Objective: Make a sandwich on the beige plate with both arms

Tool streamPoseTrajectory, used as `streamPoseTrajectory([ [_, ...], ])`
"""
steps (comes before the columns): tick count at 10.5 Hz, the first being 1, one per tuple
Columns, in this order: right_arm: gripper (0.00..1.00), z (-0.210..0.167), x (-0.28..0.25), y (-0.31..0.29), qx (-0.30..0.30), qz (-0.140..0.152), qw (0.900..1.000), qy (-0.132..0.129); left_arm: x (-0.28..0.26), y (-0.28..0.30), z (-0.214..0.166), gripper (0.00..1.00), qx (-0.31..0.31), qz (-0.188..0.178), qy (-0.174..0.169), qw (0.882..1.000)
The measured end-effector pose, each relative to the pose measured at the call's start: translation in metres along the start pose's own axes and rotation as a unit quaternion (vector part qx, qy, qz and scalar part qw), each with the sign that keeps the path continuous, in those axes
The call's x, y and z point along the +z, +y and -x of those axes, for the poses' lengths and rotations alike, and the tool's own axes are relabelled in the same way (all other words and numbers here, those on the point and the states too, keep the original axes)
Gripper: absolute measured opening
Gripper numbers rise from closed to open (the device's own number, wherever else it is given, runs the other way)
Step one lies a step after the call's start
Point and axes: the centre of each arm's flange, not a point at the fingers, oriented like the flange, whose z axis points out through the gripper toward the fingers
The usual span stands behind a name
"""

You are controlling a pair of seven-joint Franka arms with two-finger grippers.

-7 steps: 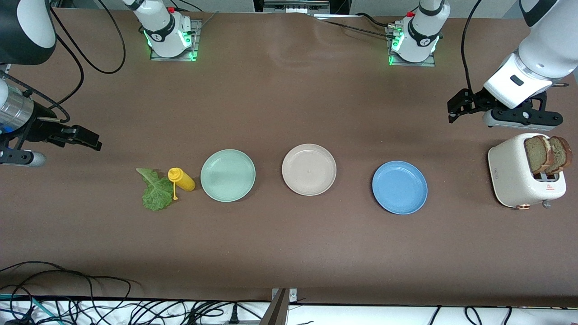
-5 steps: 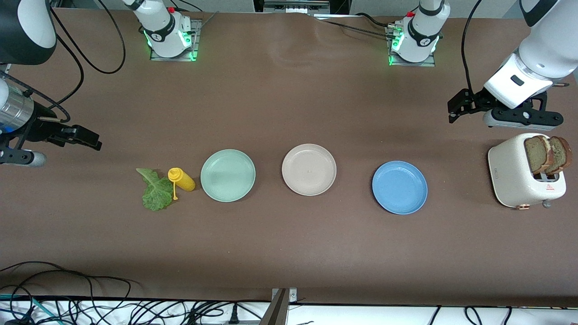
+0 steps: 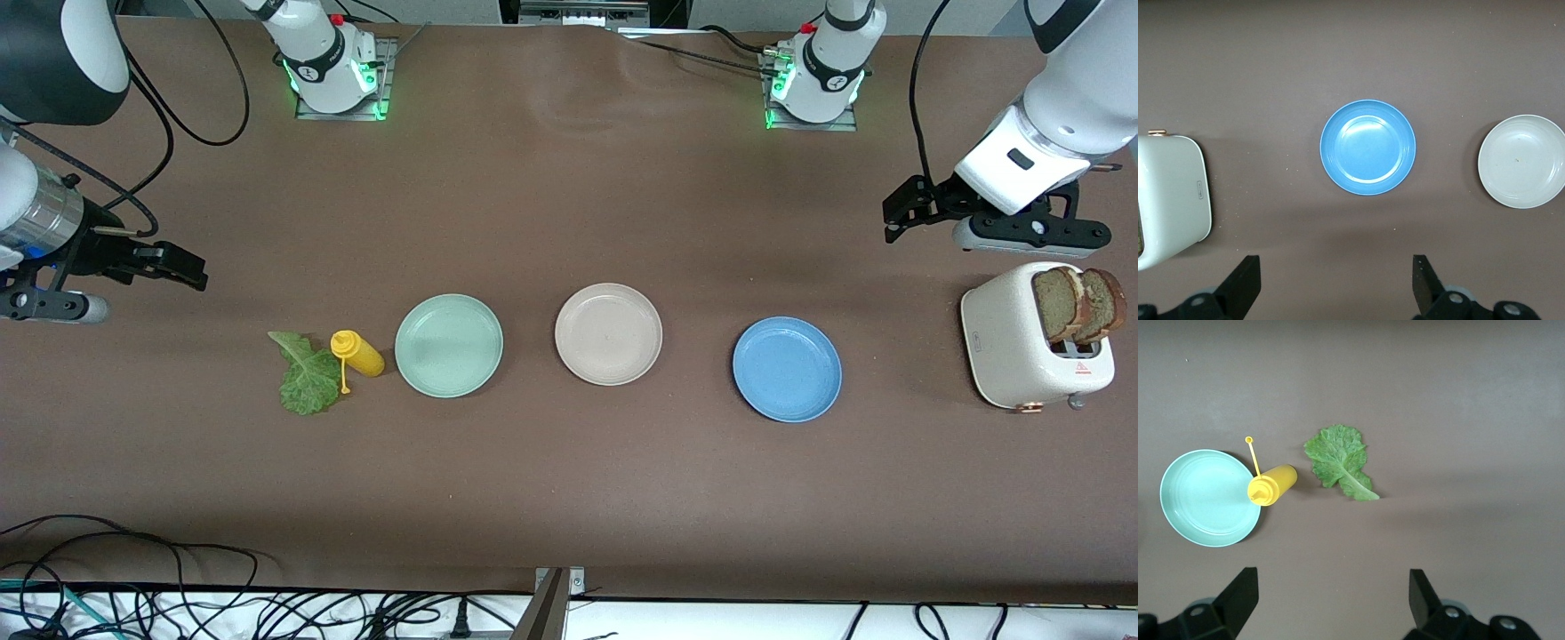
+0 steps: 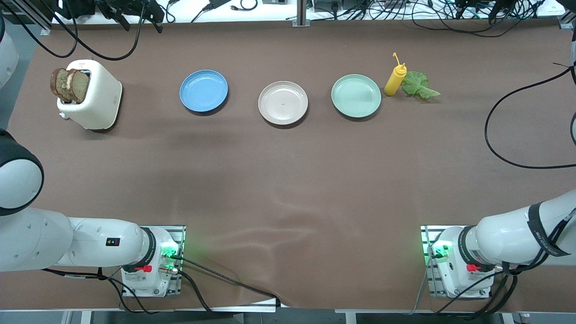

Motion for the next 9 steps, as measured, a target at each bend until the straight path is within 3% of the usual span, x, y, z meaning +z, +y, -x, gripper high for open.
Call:
streamPoseTrajectory([
  [9, 1.0, -0.003, 0.037, -0.003, -0.003, 0.004, 0.999, -0.039, 0.0, -0.003, 0.0, 1.0, -0.003, 0.0, 0.0, 1.0],
])
